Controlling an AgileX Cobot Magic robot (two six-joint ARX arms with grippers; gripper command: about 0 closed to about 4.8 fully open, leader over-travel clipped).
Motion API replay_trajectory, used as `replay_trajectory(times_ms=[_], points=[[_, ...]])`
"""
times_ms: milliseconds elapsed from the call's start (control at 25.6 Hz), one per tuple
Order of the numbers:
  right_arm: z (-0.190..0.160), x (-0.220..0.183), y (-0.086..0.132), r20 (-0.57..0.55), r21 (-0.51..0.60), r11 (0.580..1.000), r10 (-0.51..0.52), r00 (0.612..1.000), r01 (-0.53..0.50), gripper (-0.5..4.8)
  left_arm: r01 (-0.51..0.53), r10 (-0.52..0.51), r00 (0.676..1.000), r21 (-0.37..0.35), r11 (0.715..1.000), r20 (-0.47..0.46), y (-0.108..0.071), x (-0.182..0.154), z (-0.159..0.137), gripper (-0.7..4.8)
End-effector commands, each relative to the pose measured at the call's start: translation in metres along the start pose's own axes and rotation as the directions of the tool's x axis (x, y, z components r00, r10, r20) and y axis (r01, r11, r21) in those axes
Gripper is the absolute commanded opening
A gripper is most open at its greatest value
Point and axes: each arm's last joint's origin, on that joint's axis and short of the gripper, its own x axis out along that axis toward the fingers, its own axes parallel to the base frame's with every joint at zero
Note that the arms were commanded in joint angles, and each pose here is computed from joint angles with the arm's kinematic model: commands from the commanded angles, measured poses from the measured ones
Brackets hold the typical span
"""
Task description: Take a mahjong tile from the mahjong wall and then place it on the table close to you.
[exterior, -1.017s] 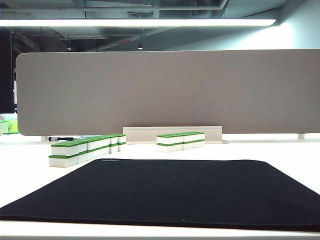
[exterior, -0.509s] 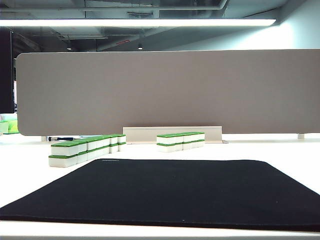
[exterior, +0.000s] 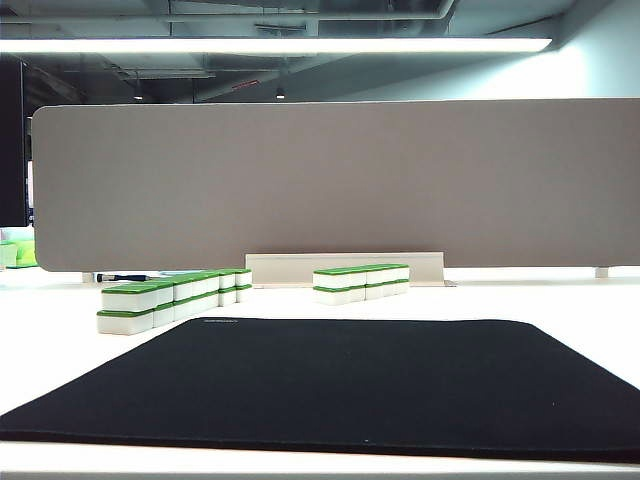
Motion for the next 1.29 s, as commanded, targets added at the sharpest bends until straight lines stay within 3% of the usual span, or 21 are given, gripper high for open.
replay_trajectory(times_ms=[39, 665, 861, 1291], points=[[0.001, -0.001, 0.002, 0.005, -0.009, 1.0, 0.027, 1.0, -0.027, -0.02, 0.016, -0.016, 1.0, -0.003, 1.0, -0.007, -0.003, -0.003, 0.006, 0.22], [0.001, -0.002, 0.002, 0.004, -0.008, 1.0, 0.03, 1.0, -0.03, -0.02, 0.037, -0.036, 0.999, -0.031, 0.999, 0.037, -0.02, -0.014, 0.06, 0.21], [0.001, -0.002, 0.002, 0.003, -0.008, 0.999, 0.031, 1.0, -0.031, -0.01, 0.018, -0.021, 0.999, -0.061, 0.998, -0.047, -0.023, 0.004, 0.104, 0.21], [0.001, -0.002, 0.003, -0.002, -0.009, 0.999, 0.047, 0.999, -0.047, -0.01, -0.01, -0.016, 0.978, -0.125, 0.992, -0.207, -0.016, 0.043, 0.144, 0.26]])
